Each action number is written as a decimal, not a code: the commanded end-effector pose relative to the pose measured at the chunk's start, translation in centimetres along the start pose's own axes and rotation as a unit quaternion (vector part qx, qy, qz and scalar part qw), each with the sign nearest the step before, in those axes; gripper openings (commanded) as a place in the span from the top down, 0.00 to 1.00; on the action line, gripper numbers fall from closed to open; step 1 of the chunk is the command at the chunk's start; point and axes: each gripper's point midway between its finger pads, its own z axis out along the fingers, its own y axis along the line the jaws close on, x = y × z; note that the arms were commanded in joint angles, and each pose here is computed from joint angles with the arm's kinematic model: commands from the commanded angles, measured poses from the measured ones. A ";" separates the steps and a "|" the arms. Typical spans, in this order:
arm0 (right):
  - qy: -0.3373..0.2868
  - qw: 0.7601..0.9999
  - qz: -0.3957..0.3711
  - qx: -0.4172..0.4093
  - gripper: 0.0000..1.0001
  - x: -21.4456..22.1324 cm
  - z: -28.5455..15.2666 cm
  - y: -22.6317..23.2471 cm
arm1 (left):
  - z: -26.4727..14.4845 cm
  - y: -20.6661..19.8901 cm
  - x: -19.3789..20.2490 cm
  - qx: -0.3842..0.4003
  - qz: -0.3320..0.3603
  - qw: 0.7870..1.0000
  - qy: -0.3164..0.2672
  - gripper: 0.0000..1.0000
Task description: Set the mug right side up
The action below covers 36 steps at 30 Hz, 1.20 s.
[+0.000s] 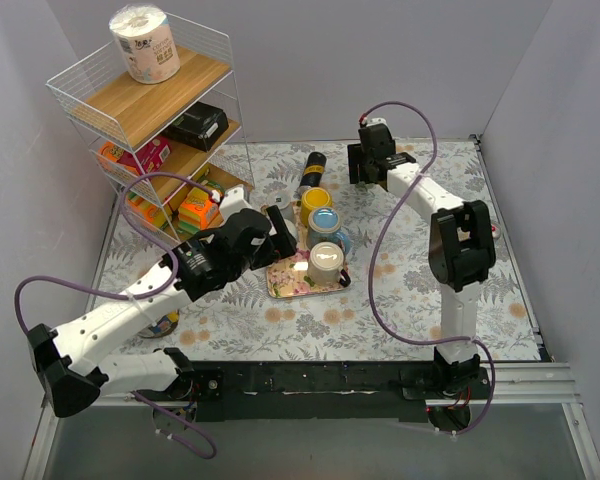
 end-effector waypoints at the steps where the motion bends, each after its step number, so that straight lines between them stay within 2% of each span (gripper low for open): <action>1: -0.065 0.996 0.050 -0.037 0.20 -5.2 -7.9 -0.5 | 1.3 -0.9 0.7 0.011 0.020 1.000 0.014 0.02; 6: -0.027 0.994 0.100 -0.025 0.20 -3.5 -13.9 -2.5 | 3.0 -2.6 1.9 0.018 0.011 0.999 0.042 0.02; 11: 0.030 0.986 0.166 0.014 0.20 0.7 -18.5 -6.0 | 6.4 -2.4 5.0 -0.051 0.006 0.994 0.093 0.02; 14: 0.035 0.980 0.194 0.019 0.20 2.6 -21.3 -7.6 | 7.7 -3.4 6.6 -0.063 0.021 0.992 0.111 0.02; 18: 0.006 0.975 0.223 0.010 0.20 3.4 -25.6 -9.0 | 9.3 -5.0 8.5 -0.079 0.011 0.988 0.131 0.02; 19: 0.004 0.974 0.227 0.007 0.20 3.6 -26.1 -9.1 | 9.4 -6.2 8.0 -0.076 0.001 0.989 0.126 0.02; 24: -0.001 0.970 0.241 0.000 0.20 4.9 -28.6 -9.5 | 10.9 -5.8 10.8 -0.154 -0.015 0.978 0.142 0.02; 28: -0.004 0.971 0.241 0.008 0.20 5.1 -29.4 -10.1 | 11.0 -5.7 11.8 -0.194 -0.076 0.969 0.131 0.02; 36: 0.024 0.973 0.227 -0.002 0.20 6.2 -29.7 -10.1 | 11.9 -6.0 13.2 -0.204 -0.146 0.961 0.112 0.06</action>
